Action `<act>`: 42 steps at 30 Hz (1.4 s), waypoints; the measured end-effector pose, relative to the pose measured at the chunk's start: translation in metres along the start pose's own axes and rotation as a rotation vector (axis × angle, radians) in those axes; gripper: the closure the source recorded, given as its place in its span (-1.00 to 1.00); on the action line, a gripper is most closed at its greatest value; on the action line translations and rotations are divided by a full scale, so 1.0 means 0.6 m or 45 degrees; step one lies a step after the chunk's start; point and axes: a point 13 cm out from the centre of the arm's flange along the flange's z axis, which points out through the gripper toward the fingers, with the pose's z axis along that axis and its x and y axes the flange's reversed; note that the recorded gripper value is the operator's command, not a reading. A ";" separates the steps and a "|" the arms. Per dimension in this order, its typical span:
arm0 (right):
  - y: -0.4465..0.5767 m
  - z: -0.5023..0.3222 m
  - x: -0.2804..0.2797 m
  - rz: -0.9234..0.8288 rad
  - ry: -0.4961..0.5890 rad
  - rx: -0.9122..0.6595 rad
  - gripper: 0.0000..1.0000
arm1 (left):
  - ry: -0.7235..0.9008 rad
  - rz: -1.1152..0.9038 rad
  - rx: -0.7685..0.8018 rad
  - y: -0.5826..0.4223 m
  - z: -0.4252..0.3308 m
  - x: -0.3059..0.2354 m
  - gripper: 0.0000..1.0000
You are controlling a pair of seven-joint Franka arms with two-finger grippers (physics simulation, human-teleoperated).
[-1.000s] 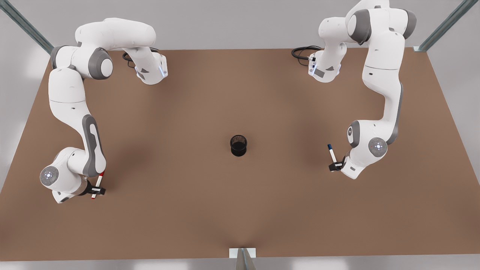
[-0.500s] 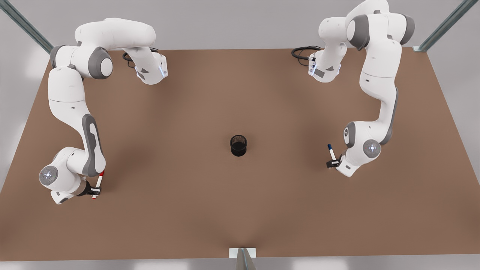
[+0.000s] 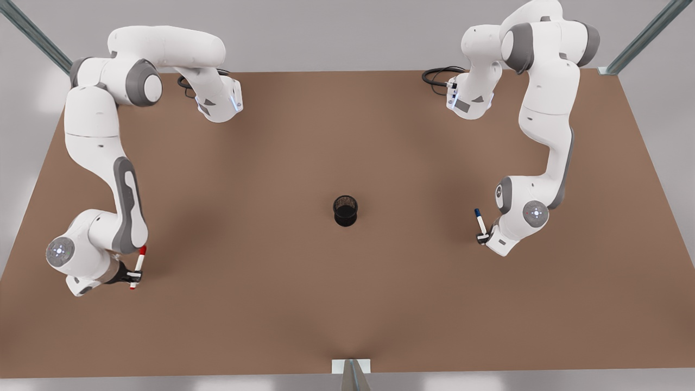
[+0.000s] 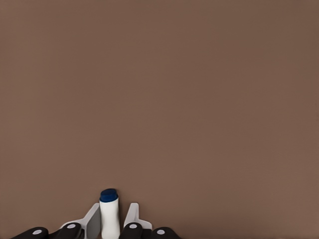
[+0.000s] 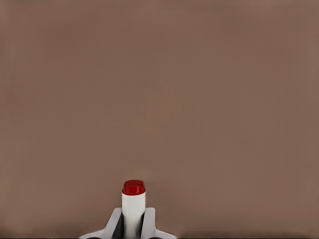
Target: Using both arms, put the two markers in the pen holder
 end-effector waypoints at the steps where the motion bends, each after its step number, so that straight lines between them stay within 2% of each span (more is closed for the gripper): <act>1: 0.011 -0.037 -0.009 -0.010 -0.016 -0.007 0.45 | -0.001 0.001 0.000 -0.001 0.000 0.000 0.25; 4: 0.068 -0.172 -0.035 -0.064 -0.081 -0.034 0.48 | -0.006 0.001 0.001 -0.003 -0.005 -0.002 0.40; 11: 0.240 -0.349 -0.039 -0.227 -0.150 -0.133 0.56 | -0.022 -0.011 0.004 -0.011 -0.024 -0.007 0.47; 20: 0.421 -0.445 -0.030 -0.376 -0.214 -0.235 0.57 | -0.136 -0.034 0.116 -0.094 -0.233 -0.044 0.53; 24: 0.474 -0.460 -0.022 -0.409 -0.225 -0.272 0.57 | -0.143 -0.018 0.263 -0.209 -0.313 -0.020 0.53; 28: 0.555 -0.476 -0.013 -0.454 -0.256 -0.329 0.57 | -0.148 0.053 0.455 -0.406 -0.379 0.003 0.53; 30: 0.623 -0.483 -0.003 -0.496 -0.282 -0.359 0.57 | -0.160 0.122 0.513 -0.509 -0.390 0.043 0.53; 35: 0.739 -0.502 0.007 -0.536 -0.369 -0.412 0.57 | -0.274 0.281 0.638 -0.705 -0.370 0.126 0.57; 42: 0.828 -0.491 0.010 -0.536 -0.439 -0.473 0.57 | -0.503 0.377 0.701 -0.809 -0.274 0.160 0.57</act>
